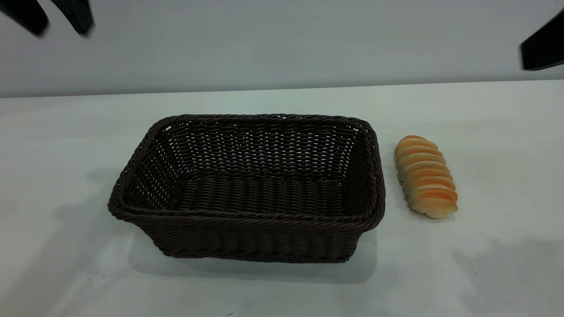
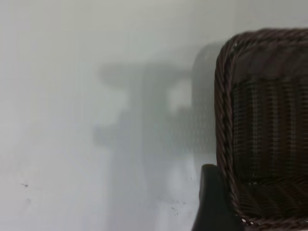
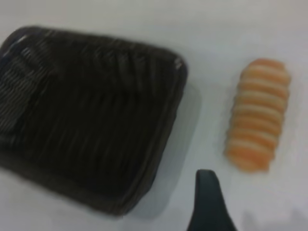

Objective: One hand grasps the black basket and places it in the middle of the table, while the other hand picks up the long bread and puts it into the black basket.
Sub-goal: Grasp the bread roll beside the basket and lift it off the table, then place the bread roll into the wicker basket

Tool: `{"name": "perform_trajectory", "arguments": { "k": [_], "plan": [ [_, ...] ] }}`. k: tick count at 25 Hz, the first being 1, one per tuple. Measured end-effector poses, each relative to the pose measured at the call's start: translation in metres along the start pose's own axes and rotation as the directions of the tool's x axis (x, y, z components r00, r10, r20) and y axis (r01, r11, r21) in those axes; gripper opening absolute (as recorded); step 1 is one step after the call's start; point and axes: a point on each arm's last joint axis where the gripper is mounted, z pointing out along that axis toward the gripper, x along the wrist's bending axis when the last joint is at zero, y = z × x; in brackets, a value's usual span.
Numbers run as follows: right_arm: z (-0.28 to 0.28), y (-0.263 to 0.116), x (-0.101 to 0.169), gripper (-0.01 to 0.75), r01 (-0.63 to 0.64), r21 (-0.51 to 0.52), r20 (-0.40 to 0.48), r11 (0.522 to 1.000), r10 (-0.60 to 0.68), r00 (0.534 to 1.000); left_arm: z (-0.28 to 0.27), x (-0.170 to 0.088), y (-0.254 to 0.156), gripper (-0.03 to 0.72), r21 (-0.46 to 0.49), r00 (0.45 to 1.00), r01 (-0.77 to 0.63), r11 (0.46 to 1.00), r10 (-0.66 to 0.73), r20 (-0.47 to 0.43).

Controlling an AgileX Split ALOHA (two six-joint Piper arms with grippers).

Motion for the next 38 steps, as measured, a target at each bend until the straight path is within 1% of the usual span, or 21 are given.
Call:
{"name": "perform_trajectory", "arguments": {
  "k": [1, 6, 8, 11, 13, 16, 21, 23, 24, 25, 27, 28, 29, 31, 33, 35, 37, 38],
  "plan": [
    [0.009, 0.001, -0.003, 0.501, -0.011, 0.002, 0.005, 1.000, 0.011, 1.000, -0.009, 0.001, -0.001, 0.525, -0.018, 1.000, 0.000, 1.000, 0.000, 0.001],
    [0.068, 0.001, -0.020, 0.501, 0.025, 0.077, -0.017, 0.997, -0.024, 1.000, -0.061, 0.004, -0.010, 0.513, -0.137, 1.000, 0.004, 0.991, -0.001, 0.018],
    [0.091, -0.001, -0.028, 0.501, 0.024, 0.103, -0.013, 0.994, -0.023, 1.000, -0.078, 0.006, -0.014, 0.514, -0.179, 1.000, 0.007, 0.984, -0.002, 0.025],
    [0.126, -0.012, -0.041, 0.500, 0.021, 0.167, 0.001, 0.986, -0.021, 1.000, -0.096, 0.007, -0.020, 0.514, -0.215, 1.000, 0.009, 0.977, -0.003, 0.030],
    [0.145, -0.017, -0.047, 0.500, 0.013, 0.195, 0.009, 0.981, -0.015, 1.000, -0.102, 0.008, -0.023, 0.513, -0.221, 1.000, 0.009, 0.975, -0.002, 0.031],
    [0.169, -0.028, -0.056, 0.500, 0.005, 0.241, 0.014, 0.970, -0.009, 1.000, -0.105, 0.009, -0.027, 0.513, -0.204, 1.000, 0.008, 0.979, -0.002, 0.027],
    [0.203, -0.053, -0.069, 0.490, -0.034, 0.321, 0.021, 0.946, 0.029, 0.999, -0.105, 0.009, -0.028, 0.513, -0.195, 1.000, 0.004, 0.981, 0.000, 0.025],
    [0.209, -0.060, -0.070, 0.444, -0.048, 0.338, 0.015, 0.940, 0.046, 0.999, -0.105, 0.009, -0.028, 0.513, -0.195, 1.000, 0.004, 0.981, 0.001, 0.025],
    [0.209, -0.061, -0.070, 0.396, -0.049, 0.339, 0.013, 0.939, 0.048, 0.999, -0.105, 0.009, -0.028, 0.513, -0.194, 1.000, 0.004, 0.981, 0.001, 0.025],
    [0.209, -0.061, -0.070, 0.344, -0.048, 0.339, 0.012, 0.940, 0.046, 0.999, -0.105, 0.009, -0.028, 0.513, -0.194, 1.000, 0.004, 0.981, 0.001, 0.025],
    [0.207, -0.058, -0.069, 0.182, -0.035, 0.335, 0.010, 0.942, 0.034, 0.999, -0.105, 0.009, -0.028, 0.513, -0.194, 1.000, 0.004, 0.981, 0.001, 0.025],
    [0.205, -0.055, -0.068, 0.121, -0.022, 0.331, 0.011, 0.944, 0.020, 1.000, -0.105, 0.009, -0.028, 0.513, -0.194, 1.000, 0.004, 0.981, 0.001, 0.025],
    [0.202, -0.049, -0.068, 0.079, -0.013, 0.319, 0.019, 0.948, 0.007, 1.000, -0.105, 0.009, -0.028, 0.513, -0.194, 1.000, 0.004, 0.981, 0.001, 0.025],
    [0.192, -0.034, -0.066, 0.050, 0.006, 0.283, 0.041, 0.959, -0.018, 0.999, -0.105, 0.009, -0.029, 0.513, -0.189, 1.000, 0.004, 0.982, 0.000, 0.024],
    [0.178, -0.015, -0.063, 0.044, 0.030, 0.230, 0.071, 0.973, -0.048, 0.996, -0.105, 0.009, -0.029, 0.513, -0.182, 1.000, 0.004, 0.983, 0.000, 0.023],
    [0.162, 0.006, -0.057, 0.042, 0.055, 0.162, 0.075, 0.985, -0.068, 0.995, -0.105, 0.009, -0.030, 0.513, -0.179, 1.000, 0.004, 0.984, 0.000, 0.022],
    [0.149, 0.021, -0.046, 0.042, 0.067, 0.101, 0.021, 0.993, -0.069, 0.997, -0.105, 0.009, -0.030, 0.513, -0.178, 1.000, 0.003, 0.984, 0.000, 0.021],
    [0.145, 0.026, -0.037, 0.042, 0.071, 0.075, -0.033, 0.995, -0.069, 0.997, -0.105, 0.009, -0.030, 0.513, -0.177, 1.000, 0.003, 0.984, 0.000, 0.021]
  ]
}}
